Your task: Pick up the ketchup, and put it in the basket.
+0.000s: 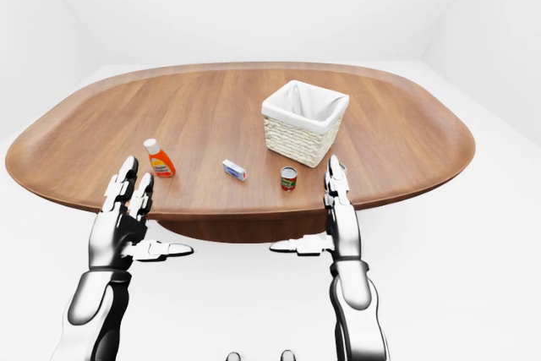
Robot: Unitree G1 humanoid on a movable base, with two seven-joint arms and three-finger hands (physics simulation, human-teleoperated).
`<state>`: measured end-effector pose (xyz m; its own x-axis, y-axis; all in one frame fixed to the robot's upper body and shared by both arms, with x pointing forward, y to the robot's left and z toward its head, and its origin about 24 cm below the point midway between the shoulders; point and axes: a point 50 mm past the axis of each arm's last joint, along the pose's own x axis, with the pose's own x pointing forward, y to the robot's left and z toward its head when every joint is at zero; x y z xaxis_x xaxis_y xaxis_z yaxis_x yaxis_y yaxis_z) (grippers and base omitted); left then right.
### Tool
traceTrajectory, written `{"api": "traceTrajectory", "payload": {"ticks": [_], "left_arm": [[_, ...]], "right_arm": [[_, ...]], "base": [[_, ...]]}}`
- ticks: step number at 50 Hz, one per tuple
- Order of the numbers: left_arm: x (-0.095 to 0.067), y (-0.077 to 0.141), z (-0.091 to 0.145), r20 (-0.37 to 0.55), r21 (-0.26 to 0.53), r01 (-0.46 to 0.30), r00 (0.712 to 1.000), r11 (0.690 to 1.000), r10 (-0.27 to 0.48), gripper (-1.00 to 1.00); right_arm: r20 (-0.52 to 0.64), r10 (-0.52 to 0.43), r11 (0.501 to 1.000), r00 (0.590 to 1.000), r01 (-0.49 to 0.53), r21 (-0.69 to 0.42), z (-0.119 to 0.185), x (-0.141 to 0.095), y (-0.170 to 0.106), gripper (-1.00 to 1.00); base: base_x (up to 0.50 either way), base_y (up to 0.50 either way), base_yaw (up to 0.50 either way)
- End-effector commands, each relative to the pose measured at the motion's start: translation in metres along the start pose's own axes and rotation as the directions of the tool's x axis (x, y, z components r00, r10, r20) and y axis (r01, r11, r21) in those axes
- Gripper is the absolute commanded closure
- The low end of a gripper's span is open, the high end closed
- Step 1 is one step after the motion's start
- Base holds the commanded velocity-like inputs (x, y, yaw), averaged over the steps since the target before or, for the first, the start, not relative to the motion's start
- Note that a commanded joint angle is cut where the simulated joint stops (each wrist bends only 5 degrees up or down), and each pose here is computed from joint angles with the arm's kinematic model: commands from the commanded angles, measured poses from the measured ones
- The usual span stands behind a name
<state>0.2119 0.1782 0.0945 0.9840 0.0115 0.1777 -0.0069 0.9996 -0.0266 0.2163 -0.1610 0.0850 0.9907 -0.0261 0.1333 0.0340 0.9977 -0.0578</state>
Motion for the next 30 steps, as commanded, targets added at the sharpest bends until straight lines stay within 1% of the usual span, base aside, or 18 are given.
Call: {"api": "traceTrajectory", "payload": {"ticks": [1, 15, 16, 17, 19, 30], "left_arm": [[-0.0001, 0.0007, 0.0003, 0.001, 0.004, 0.002, 1.000, 1.000, -0.002, -1.00], [-0.0011, 0.0002, 0.0021, 0.007, 0.005, 0.004, 1.000, 1.000, -0.004, -1.00], [-0.0010, 0.0003, 0.0019, 0.007, 0.004, 0.003, 1.000, 1.000, -0.003, -1.00], [-0.0001, 0.0005, 0.0013, 0.005, 0.007, -0.001, 1.000, 1.000, 0.001, -1.00], [0.0001, 0.0003, 0.0009, 0.004, 0.002, 0.002, 1.000, 1.000, -0.002, -1.00], [-0.0005, 0.0011, 0.0031, 0.013, -0.007, -0.002, 1.000, 1.000, 0.002, -1.00]], "right_arm": [[0.000, 0.003, 1.000, 1.000, -0.003, -0.005, 0.0001, -0.0014, 0.0007, -1.00], [0.008, 0.010, 1.000, 1.000, -0.010, -0.012, 0.0009, -0.0026, 0.0024, -1.00], [0.019, 0.004, 1.000, 1.000, -0.003, -0.023, 0.0024, -0.0031, 0.0025, -1.00], [0.017, 0.001, 1.000, 1.000, -0.001, 0.000, 0.0036, -0.0028, 0.0015, -1.00], [0.015, -0.002, 1.000, 1.000, 0.002, 0.002, 0.0038, -0.0023, 0.0006, -1.00], [0.008, -0.014, 1.000, 1.000, 0.014, -0.016, 0.0018, -0.0012, 0.0013, -1.00]], "base": [[0.00, 0.50, 0.00], [0.00, 0.50, 0.00], [0.00, 0.18, 0.00], [0.00, 0.00, 0.00], [0.00, 0.00, 0.00], [0.00, 0.00, 0.00]]}}
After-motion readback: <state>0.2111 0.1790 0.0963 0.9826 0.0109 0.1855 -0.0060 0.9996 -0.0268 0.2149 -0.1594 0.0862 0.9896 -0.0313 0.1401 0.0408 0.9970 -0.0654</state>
